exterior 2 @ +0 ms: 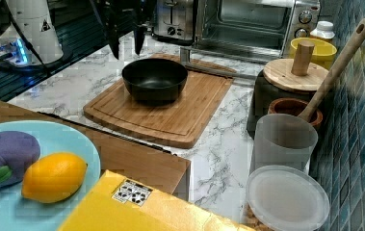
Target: Pick up the bowl.
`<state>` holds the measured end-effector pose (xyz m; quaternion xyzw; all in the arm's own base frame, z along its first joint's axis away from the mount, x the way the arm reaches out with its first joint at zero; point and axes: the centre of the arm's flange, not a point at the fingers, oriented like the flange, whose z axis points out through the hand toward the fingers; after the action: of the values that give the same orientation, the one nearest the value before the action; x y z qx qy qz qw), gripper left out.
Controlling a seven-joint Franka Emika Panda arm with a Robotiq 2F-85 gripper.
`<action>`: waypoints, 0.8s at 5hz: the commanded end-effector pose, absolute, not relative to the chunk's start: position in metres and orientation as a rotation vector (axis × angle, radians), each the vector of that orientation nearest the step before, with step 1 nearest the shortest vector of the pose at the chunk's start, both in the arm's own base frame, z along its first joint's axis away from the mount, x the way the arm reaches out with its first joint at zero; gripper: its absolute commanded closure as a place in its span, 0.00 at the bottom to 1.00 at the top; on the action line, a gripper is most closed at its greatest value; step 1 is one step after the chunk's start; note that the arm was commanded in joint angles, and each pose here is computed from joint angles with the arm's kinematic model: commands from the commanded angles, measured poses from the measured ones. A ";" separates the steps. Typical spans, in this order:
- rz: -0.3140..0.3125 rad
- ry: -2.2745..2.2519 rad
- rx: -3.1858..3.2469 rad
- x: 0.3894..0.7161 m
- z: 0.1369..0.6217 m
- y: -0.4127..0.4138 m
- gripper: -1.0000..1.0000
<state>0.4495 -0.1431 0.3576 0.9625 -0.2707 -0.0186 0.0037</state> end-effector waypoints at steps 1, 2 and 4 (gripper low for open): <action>-0.138 -0.832 3.048 0.441 0.315 -0.154 0.50; -0.118 -0.795 3.070 0.447 0.309 -0.149 0.50; -0.121 -0.749 3.075 0.454 0.285 -0.145 0.50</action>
<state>0.4523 -0.1570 0.2840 0.9646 -0.2612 -0.0341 -0.0151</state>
